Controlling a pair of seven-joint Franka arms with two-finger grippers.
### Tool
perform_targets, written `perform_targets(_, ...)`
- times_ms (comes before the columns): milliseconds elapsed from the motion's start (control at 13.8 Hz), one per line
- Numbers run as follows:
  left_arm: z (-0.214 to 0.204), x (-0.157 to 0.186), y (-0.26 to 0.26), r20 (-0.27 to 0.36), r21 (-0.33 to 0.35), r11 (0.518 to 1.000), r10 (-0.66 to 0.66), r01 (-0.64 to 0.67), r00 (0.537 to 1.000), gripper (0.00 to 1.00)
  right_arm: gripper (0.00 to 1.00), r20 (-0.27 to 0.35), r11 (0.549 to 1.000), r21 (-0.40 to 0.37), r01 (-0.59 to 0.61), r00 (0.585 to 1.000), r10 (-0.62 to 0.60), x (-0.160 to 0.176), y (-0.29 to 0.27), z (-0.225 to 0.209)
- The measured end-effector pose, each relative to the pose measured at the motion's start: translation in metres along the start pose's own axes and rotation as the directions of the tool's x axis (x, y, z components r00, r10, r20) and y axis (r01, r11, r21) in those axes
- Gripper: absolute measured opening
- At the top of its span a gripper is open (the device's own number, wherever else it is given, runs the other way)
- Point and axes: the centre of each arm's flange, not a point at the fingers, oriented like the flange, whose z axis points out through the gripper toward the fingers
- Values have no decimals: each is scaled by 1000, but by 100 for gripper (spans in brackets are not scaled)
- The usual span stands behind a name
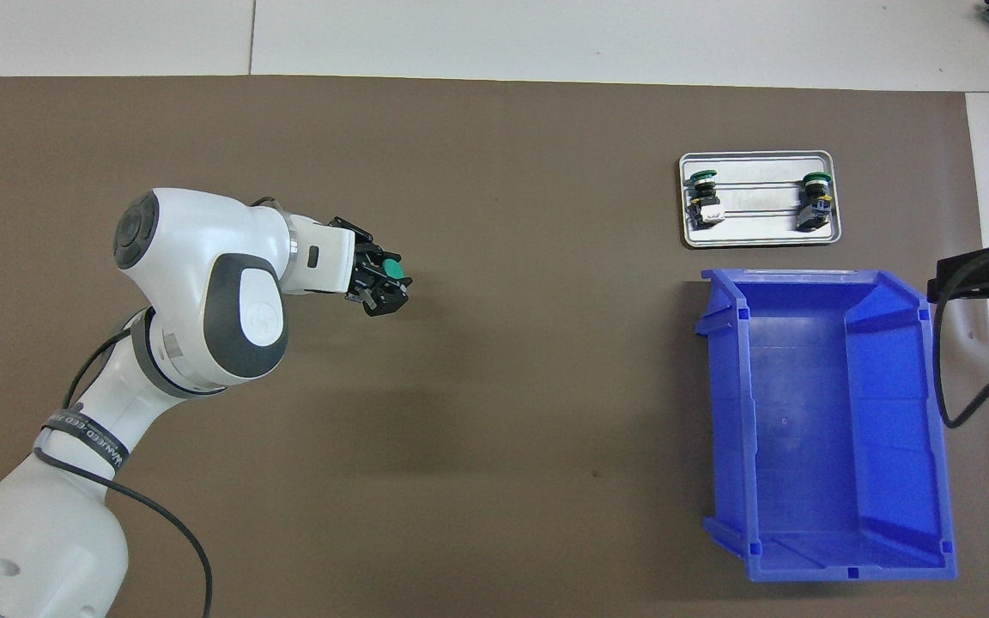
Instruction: Place and press button with both arms
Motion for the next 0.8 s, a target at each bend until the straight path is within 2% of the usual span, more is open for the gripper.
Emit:
perform_targets(363, -8, -33, -10, -135, -72, 997, -26, 17, 990, 40, 100, 0, 1000, 0, 0, 1000, 0, 0, 0, 0)
perform_targets(580, -19, -47, -14, -186, -96, 995, -45, 27, 981, 40, 100, 0, 1000, 0, 0, 1000, 0, 0, 0, 0)
perform_targets(798, -24, -69, -17, -275, -114, 993, -51, 21, 960, 40, 100, 0, 1000, 0, 0, 1000, 0, 0, 0, 0)
